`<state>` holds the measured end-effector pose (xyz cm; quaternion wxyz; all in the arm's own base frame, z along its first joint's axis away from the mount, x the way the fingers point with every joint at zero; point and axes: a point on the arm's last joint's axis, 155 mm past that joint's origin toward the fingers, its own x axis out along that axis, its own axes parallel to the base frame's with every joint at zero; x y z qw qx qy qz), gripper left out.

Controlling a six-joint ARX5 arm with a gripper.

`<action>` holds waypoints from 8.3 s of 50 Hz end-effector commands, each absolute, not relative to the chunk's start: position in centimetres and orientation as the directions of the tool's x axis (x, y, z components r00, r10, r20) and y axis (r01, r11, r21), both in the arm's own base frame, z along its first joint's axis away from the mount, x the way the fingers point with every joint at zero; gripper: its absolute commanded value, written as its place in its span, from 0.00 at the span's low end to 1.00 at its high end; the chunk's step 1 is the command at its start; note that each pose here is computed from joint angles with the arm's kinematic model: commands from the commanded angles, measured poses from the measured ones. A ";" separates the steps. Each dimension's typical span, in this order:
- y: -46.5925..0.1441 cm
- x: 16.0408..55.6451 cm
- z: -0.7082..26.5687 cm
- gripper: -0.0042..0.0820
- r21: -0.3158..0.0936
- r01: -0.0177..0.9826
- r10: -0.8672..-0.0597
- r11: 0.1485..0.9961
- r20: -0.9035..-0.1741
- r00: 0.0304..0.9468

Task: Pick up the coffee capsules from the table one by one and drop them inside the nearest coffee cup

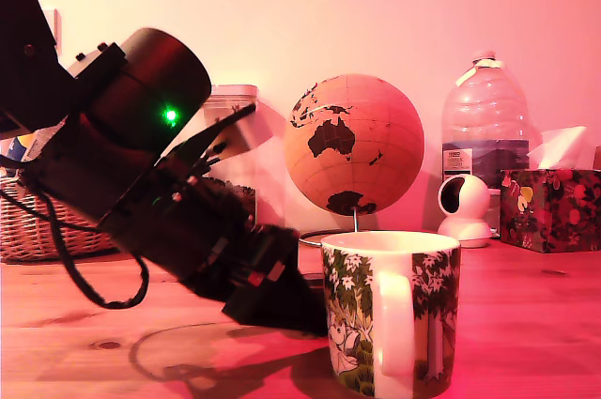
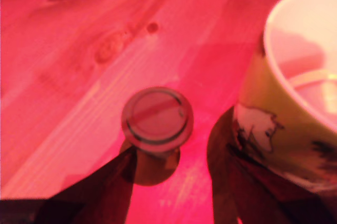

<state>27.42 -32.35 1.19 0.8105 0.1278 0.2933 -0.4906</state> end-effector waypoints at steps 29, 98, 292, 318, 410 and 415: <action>-31.8 28.5 1.0 0.56 -0.051 0.853 -0.706 0.519 -0.589 0.394; -32.5 29.6 0.6 0.56 -0.042 0.852 -0.719 0.522 -0.558 0.413; -36.0 20.4 8.3 0.25 -0.116 0.927 -0.531 0.358 -0.841 0.100; -36.4 20.6 8.6 0.25 -0.109 0.930 -0.545 0.352 -0.832 0.109; -19.8 25.3 14.2 0.02 -0.016 0.645 -0.520 0.764 -0.609 0.599; -18.0 26.0 14.6 0.02 -0.031 0.605 -0.502 0.796 -0.591 0.631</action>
